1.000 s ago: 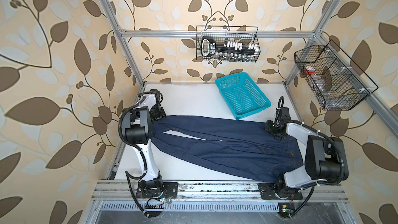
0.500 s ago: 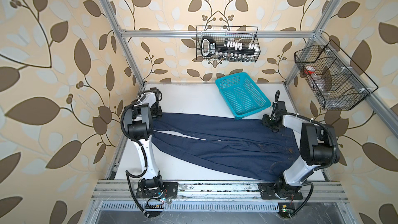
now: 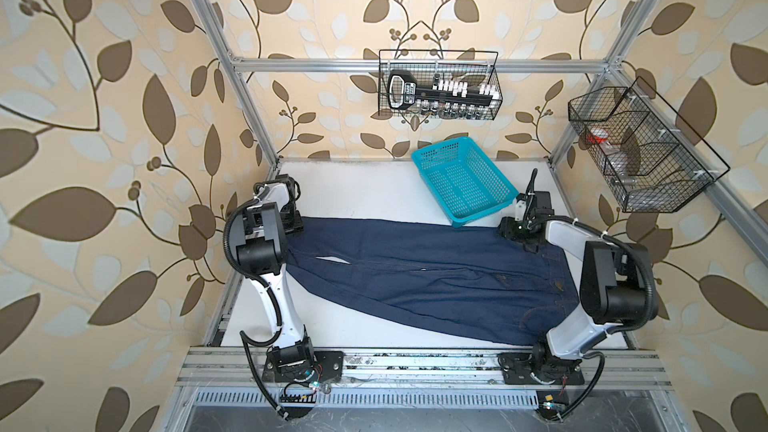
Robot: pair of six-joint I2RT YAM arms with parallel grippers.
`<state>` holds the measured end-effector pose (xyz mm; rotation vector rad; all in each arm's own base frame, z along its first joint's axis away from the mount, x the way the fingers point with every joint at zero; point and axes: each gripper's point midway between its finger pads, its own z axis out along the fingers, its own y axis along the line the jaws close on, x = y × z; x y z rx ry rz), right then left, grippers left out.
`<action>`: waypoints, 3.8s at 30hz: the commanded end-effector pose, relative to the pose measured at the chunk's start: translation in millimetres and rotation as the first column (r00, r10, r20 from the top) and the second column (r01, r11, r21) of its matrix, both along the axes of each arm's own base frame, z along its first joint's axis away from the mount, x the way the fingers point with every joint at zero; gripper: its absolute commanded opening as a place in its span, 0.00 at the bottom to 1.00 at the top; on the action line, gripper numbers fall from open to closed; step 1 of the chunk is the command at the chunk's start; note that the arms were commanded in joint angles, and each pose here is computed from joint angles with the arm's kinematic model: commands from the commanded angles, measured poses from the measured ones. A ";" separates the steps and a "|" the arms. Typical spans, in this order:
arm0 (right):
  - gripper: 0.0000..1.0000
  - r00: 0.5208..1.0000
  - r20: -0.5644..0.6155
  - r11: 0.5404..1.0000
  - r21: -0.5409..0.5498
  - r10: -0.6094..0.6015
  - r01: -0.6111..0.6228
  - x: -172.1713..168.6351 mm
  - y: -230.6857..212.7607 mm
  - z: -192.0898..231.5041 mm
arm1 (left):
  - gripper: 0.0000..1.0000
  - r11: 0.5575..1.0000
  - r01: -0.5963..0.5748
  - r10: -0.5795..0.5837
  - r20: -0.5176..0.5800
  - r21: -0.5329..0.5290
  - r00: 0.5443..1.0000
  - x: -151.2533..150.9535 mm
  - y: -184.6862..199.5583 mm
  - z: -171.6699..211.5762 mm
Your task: Fold and stack the trousers
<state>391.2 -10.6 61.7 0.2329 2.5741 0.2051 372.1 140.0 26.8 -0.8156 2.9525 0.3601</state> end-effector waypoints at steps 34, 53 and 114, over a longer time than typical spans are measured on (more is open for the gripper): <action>0.62 0.992 -0.094 0.994 0.075 0.089 -0.082 -63.9 55.9 -23.1 | 0.71 0.977 -0.206 0.206 -0.003 -0.058 0.978 -62.7 33.2 44.9; 0.66 0.810 0.082 0.793 -0.283 0.580 -0.539 -116.1 82.8 72.6 | 0.79 0.872 -0.420 0.444 0.043 -0.253 0.895 -141.1 -44.6 43.1; 0.30 -0.281 -0.091 -0.295 -0.324 0.955 -0.899 -280.7 305.0 -4.5 | 0.62 0.786 -0.536 0.574 0.042 -0.307 0.818 -150.1 -16.0 24.5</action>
